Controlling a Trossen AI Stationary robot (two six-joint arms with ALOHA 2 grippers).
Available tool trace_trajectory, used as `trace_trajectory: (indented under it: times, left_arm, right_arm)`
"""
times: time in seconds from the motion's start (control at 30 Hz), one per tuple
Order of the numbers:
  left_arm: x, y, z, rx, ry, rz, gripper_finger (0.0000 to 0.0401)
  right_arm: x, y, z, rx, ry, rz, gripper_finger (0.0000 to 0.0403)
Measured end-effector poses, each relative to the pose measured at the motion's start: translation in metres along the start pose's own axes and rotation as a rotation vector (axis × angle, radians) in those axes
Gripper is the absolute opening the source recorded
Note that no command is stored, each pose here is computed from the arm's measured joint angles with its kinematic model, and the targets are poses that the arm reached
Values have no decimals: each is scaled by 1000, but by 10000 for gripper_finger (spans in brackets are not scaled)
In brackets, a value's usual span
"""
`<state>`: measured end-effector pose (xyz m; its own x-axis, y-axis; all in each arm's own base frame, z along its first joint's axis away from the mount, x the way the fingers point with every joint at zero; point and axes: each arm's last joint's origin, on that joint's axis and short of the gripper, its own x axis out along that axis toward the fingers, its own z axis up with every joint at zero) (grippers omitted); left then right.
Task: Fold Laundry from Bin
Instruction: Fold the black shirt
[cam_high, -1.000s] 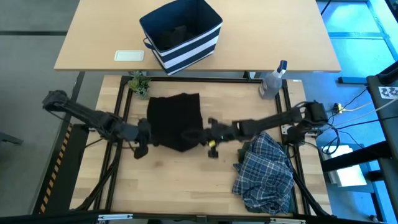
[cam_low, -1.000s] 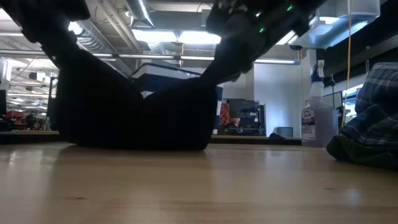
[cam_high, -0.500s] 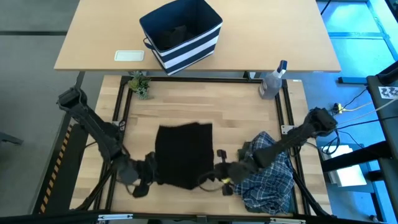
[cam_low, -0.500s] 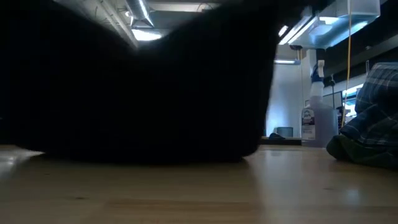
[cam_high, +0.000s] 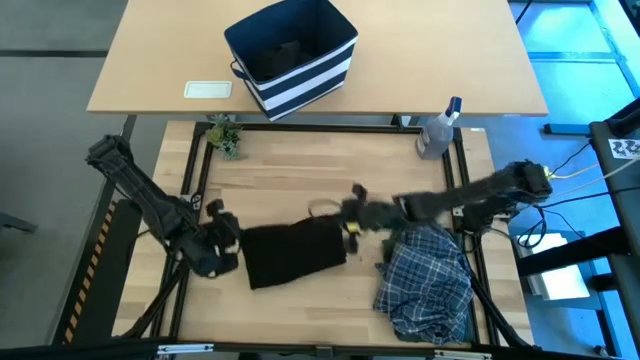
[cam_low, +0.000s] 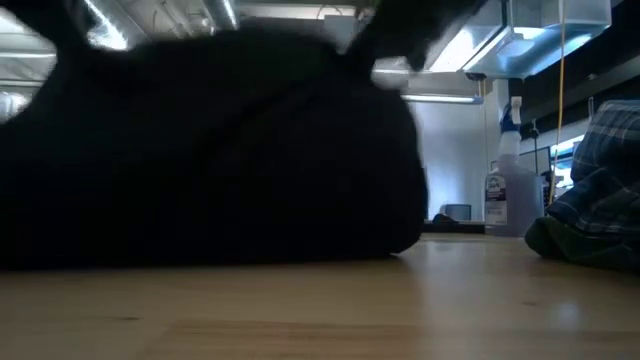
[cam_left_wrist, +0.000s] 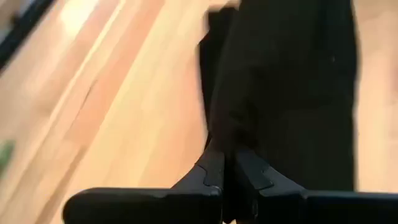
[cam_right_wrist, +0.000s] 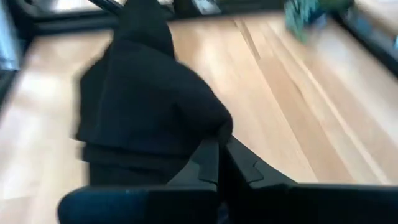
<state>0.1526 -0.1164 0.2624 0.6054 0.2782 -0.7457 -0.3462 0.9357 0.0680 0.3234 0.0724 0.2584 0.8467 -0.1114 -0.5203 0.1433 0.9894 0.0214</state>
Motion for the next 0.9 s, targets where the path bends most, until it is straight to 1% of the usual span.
trace_trajectory:
  times: [0.1,0.2,0.27,0.33,0.4,0.53,0.67,0.77,0.9]
  left_arm:
    - [20,22,-24,-72,71,11,0]
    - [43,37,-49,-147,96,-23,0]
    - [56,44,-62,-194,101,-63,0]
    - [67,50,-73,-228,101,-81,0]
    - [75,55,-81,-233,102,-88,0]
    - [81,59,-84,-219,89,-85,16]
    - [82,59,-79,-175,75,-105,42]
    - [78,57,-72,-132,71,-136,63]
    - [69,55,-58,-82,71,-156,94]
  right_arm:
    - [31,-36,-8,59,64,4,0]
    - [57,-64,-20,109,106,32,0]
    - [69,-76,-32,135,145,47,0]
    - [80,-85,-45,155,197,37,0]
    - [87,-89,-57,164,241,22,0]
    - [96,-90,-68,189,291,36,0]
    - [97,-89,-70,217,303,54,9]
    - [97,-89,-70,195,303,53,32]
    - [94,-89,-66,161,290,54,77]
